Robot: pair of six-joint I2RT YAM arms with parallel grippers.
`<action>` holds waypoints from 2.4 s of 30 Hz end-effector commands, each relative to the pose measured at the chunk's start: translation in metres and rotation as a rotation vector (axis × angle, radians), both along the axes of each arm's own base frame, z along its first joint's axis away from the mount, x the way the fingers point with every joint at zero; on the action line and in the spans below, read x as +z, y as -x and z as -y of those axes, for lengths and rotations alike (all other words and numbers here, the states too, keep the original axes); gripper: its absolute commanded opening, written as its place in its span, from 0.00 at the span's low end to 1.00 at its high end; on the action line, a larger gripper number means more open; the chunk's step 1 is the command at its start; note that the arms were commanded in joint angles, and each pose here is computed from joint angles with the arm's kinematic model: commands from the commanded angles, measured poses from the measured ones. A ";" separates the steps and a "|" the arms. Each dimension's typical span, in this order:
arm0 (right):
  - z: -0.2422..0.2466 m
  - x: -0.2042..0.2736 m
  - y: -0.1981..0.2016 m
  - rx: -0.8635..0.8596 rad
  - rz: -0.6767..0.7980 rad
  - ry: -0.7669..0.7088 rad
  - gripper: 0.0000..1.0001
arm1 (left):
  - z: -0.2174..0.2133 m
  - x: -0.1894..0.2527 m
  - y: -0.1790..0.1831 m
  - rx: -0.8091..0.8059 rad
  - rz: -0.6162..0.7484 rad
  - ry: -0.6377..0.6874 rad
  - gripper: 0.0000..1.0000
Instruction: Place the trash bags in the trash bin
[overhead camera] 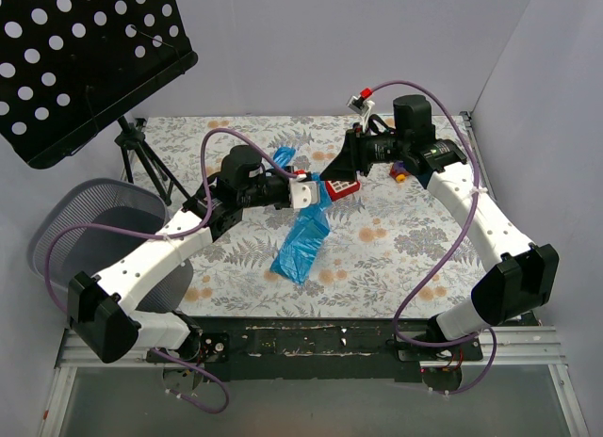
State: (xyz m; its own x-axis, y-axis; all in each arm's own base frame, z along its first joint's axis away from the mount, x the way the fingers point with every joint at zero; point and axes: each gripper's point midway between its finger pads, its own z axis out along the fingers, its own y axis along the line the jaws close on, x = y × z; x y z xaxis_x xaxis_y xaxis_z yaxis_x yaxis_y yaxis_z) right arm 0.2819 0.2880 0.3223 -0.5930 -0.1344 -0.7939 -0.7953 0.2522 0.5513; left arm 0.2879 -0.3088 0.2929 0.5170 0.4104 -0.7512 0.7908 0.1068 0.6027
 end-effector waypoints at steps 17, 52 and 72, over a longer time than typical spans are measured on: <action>0.004 -0.002 -0.003 -0.018 0.049 0.045 0.58 | -0.005 0.020 0.001 0.030 0.057 0.035 0.00; -0.008 -0.003 0.001 0.008 0.104 0.075 0.40 | -0.009 0.017 -0.021 0.154 0.088 0.025 0.00; 0.030 -0.019 -0.040 -0.158 0.276 0.243 0.01 | -0.011 0.006 0.000 0.111 -0.007 0.032 0.00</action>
State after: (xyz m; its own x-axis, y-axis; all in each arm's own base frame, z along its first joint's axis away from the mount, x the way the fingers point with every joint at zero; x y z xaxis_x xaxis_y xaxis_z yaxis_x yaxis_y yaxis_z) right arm 0.3004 0.2856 0.2965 -0.4668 -0.2468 -0.8492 -0.8617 0.3429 0.3740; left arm 0.3038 -0.3032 0.2906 0.4728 0.4695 -0.7456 0.7613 0.2085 0.6140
